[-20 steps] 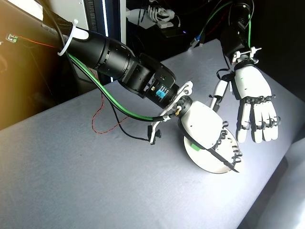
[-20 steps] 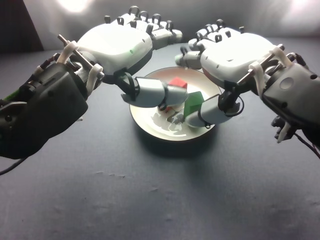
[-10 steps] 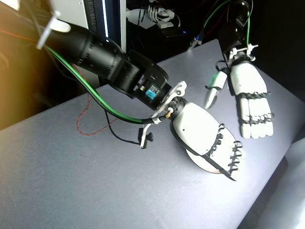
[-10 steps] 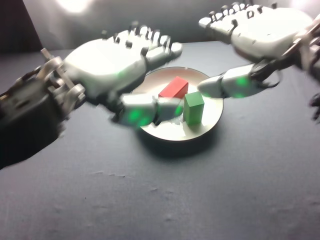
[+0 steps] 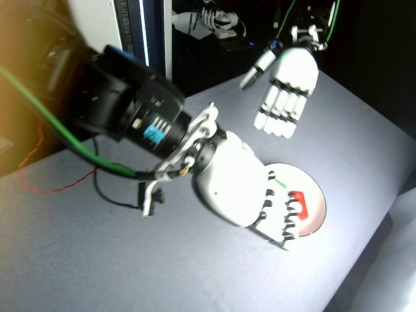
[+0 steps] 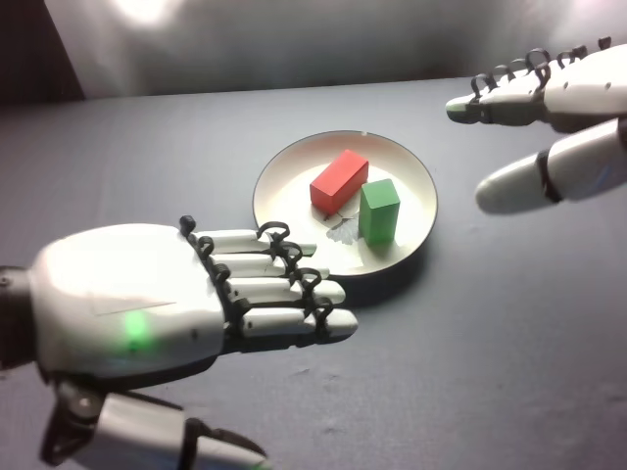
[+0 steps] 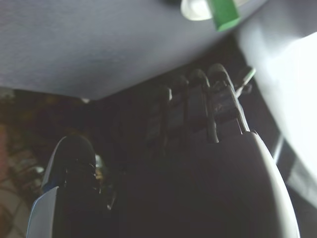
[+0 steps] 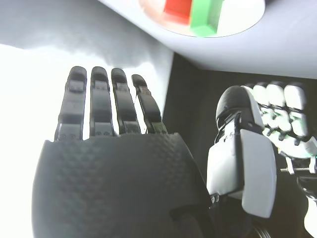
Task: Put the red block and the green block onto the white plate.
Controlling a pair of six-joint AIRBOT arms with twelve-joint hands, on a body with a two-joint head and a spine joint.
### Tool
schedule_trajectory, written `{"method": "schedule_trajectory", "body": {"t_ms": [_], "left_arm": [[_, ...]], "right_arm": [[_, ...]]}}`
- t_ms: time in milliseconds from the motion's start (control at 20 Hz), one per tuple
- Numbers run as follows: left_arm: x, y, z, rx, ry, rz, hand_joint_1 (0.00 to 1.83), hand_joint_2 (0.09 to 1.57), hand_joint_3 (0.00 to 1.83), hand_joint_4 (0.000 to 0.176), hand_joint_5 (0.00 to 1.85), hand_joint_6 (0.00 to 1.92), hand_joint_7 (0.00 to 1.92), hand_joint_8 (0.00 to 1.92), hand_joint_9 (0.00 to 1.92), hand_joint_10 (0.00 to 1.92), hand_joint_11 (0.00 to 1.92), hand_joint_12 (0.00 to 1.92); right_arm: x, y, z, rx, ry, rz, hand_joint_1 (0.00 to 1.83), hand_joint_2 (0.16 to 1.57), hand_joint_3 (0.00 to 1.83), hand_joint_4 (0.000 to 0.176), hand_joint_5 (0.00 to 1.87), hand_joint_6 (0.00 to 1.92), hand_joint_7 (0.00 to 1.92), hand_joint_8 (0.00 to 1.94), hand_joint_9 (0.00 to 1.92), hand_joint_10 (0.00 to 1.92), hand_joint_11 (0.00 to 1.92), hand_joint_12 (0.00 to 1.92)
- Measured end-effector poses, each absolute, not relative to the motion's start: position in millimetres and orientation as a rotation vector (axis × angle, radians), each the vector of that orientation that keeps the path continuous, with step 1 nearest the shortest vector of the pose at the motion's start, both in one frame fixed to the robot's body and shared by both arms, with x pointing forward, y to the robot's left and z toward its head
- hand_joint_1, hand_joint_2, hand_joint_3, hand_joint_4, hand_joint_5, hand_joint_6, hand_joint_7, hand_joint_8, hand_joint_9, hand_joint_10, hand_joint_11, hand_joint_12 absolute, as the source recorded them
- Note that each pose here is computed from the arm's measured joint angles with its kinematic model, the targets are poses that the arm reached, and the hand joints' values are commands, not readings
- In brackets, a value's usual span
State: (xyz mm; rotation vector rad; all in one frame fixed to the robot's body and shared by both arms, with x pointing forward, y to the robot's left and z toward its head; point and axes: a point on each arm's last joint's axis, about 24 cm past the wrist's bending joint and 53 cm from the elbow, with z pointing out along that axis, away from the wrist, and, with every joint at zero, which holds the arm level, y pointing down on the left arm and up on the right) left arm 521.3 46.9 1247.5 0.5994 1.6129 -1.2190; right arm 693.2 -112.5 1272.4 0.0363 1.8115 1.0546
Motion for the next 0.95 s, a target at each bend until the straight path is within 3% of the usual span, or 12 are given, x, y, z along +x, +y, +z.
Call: {"method": "schedule_trajectory", "body": {"t_ms": [100,250,500,950], "left_arm": [[517.5,47.9,1255.8,0.62,1.589,-1.224,0.0,1.24,0.0,0.0,0.12,0.0,0.08,0.0,0.04,0.0,0.0,0.01],[515.4,46.9,1262.4,0.631,1.565,-1.234,0.0,1.23,0.0,0.0,0.1,0.0,0.06,0.0,0.01,0.0,0.0,0.0],[520.0,46.1,1292.5,0.606,1.483,-1.246,0.0,1.25,0.0,0.0,0.1,0.0,0.07,0.01,0.02,0.01,0.0,0.0],[533.2,56.8,1320.0,0.595,1.412,-1.184,0.0,1.24,0.0,0.0,0.09,0.0,0.07,0.0,0.03,0.0,0.0,0.0]], "right_arm": [[694.2,-115.2,1286.6,0.068,1.794,1.158,0.06,1.1,0.0,0.0,0.01,0.0,0.03,0.01,0.0,0.0,0.0,0.0],[681.0,-118.6,1324.5,0.152,1.688,1.521,0.1,1.05,0.0,0.0,0.04,0.01,0.05,0.01,0.02,0.01,0.0,0.0],[655.8,-98.8,1324.9,-0.152,1.633,1.444,0.04,1.07,0.0,0.0,0.02,0.0,0.02,0.0,0.0,0.0,0.0,0.0],[683.9,-117.3,1314.2,0.019,1.663,1.326,0.09,1.11,0.01,0.0,0.03,0.0,0.04,0.0,0.01,0.0,0.0,0.0]]}}
